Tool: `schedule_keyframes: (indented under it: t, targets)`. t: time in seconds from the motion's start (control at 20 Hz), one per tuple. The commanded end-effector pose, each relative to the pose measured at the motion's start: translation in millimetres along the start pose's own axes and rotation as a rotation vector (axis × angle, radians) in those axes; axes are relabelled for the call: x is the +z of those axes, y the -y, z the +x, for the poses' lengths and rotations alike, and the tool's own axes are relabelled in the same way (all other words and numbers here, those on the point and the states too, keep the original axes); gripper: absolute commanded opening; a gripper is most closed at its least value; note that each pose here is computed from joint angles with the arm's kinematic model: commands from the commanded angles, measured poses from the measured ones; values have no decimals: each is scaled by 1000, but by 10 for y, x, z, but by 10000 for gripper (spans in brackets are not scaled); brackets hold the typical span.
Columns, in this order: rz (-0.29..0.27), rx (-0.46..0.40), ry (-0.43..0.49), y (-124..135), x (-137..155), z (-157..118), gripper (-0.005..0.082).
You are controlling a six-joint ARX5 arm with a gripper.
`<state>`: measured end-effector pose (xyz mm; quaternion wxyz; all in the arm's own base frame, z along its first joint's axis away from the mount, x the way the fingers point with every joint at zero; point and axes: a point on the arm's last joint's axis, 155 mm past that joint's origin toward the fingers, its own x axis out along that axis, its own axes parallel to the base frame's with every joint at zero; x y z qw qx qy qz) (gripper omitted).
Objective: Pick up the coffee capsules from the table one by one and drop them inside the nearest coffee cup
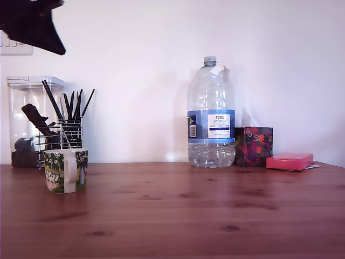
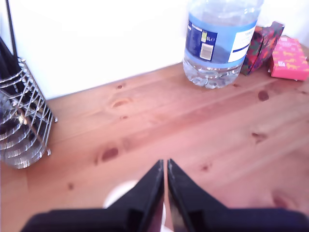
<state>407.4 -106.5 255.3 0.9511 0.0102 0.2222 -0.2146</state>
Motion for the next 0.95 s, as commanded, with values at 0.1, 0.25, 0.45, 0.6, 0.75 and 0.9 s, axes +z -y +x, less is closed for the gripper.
schedule_keyframes:
  t: [0.1, 0.25, 0.45, 0.6, 0.75, 0.9]
  targets:
    - [-10, 1, 63, 107, -359, -233, -23]
    - [-20, 28, 131, 148, -637, -459, -23]
    - [-42, 77, 222, 167, -1025, -743, -23]
    - [-70, 81, 276, 214, -1253, -900, -23]
    - [-99, 95, 286, 227, -1443, -1015, -23]
    - [-94, 94, 300, 258, -1456, -1106, -23]
